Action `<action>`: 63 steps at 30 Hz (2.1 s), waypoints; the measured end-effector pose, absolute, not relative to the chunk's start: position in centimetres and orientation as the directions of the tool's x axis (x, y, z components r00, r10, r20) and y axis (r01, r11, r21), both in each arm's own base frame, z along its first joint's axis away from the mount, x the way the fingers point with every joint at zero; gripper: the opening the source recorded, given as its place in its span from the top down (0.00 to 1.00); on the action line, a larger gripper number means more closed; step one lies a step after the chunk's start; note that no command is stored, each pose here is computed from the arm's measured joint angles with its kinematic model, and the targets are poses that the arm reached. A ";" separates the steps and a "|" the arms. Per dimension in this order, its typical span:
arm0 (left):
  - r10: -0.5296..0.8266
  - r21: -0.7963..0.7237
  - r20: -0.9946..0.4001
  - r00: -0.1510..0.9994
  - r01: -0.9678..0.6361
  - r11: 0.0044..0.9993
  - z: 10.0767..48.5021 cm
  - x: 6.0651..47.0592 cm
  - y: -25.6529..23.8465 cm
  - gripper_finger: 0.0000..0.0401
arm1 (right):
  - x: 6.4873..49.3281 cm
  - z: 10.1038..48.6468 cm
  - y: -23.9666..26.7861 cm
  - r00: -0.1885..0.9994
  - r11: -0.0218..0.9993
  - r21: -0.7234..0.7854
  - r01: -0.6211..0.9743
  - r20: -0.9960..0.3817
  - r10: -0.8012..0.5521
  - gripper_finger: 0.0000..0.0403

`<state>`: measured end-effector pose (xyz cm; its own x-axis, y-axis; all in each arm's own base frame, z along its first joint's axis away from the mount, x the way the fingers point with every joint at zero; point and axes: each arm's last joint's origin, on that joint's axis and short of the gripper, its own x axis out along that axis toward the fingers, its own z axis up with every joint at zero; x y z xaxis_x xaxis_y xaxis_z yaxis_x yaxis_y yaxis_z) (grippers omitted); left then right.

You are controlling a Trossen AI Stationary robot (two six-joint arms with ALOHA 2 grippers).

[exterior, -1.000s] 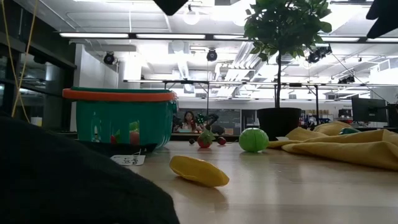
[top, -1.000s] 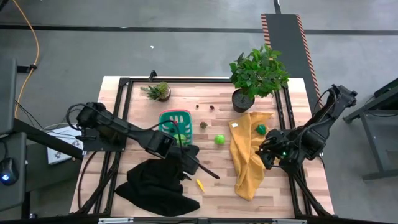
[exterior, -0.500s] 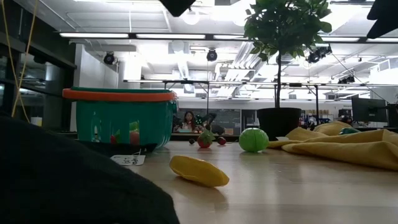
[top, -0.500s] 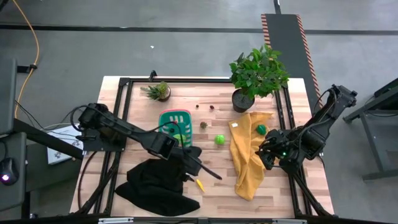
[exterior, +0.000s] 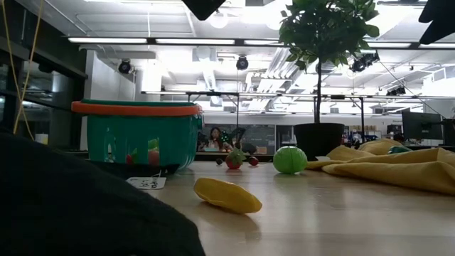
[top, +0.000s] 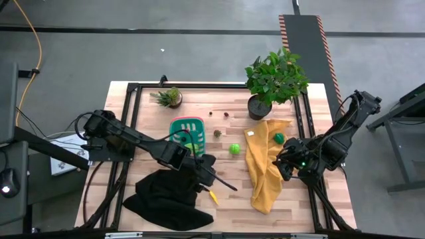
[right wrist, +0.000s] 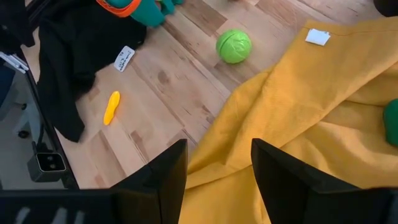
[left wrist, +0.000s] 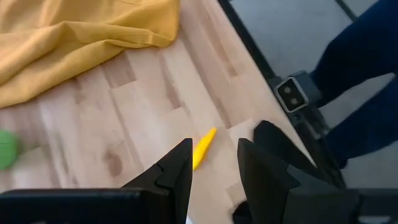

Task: Pick and placing Produce into tupperware
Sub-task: Put the yellow corn in the green basket

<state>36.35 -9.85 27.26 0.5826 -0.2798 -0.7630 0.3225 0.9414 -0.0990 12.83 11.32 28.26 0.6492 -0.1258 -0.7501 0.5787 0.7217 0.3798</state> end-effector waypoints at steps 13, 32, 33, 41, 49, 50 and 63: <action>-0.227 -0.057 -0.770 0.597 0.290 0.955 27.2 36.4 -9.7 0.71 | 12.8 28.2 11.3 0.646 0.697 0.395 0.598 -0.752 -0.129 0.58; -0.224 -0.053 -0.764 0.605 0.287 0.956 27.3 36.4 -9.7 0.71 | 12.7 28.2 11.2 0.642 0.692 0.387 0.610 -0.753 -0.144 0.58; -0.224 -0.053 -0.764 0.605 0.287 0.956 27.3 36.4 -9.7 0.71 | 12.7 28.2 11.2 0.641 0.693 0.386 0.609 -0.754 -0.144 0.58; -0.217 -0.045 -0.758 0.615 0.283 0.958 27.3 36.5 -9.7 0.71 | 12.7 28.2 11.2 0.640 0.700 0.378 0.606 -0.755 -0.146 0.58; -0.191 -0.027 -0.760 0.621 0.264 0.964 27.3 36.5 -9.6 0.71 | 12.7 28.2 11.2 0.640 0.704 0.375 0.604 -0.755 -0.146 0.58; -0.190 -0.026 -0.761 0.621 0.264 0.964 27.3 36.5 -9.6 0.71 | 12.7 28.2 11.2 0.639 0.704 0.375 0.604 -0.755 -0.146 0.58; -0.150 0.009 -0.763 0.628 0.244 0.970 27.3 36.4 -9.8 0.71 | 12.7 28.1 11.1 0.637 0.705 0.371 0.605 -0.756 -0.149 0.58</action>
<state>36.44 -9.80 27.31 0.6285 -0.1504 -0.7632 0.2435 0.9698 0.0094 12.68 11.12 28.14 0.6371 -0.1490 -0.7562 0.6047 0.7049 0.3706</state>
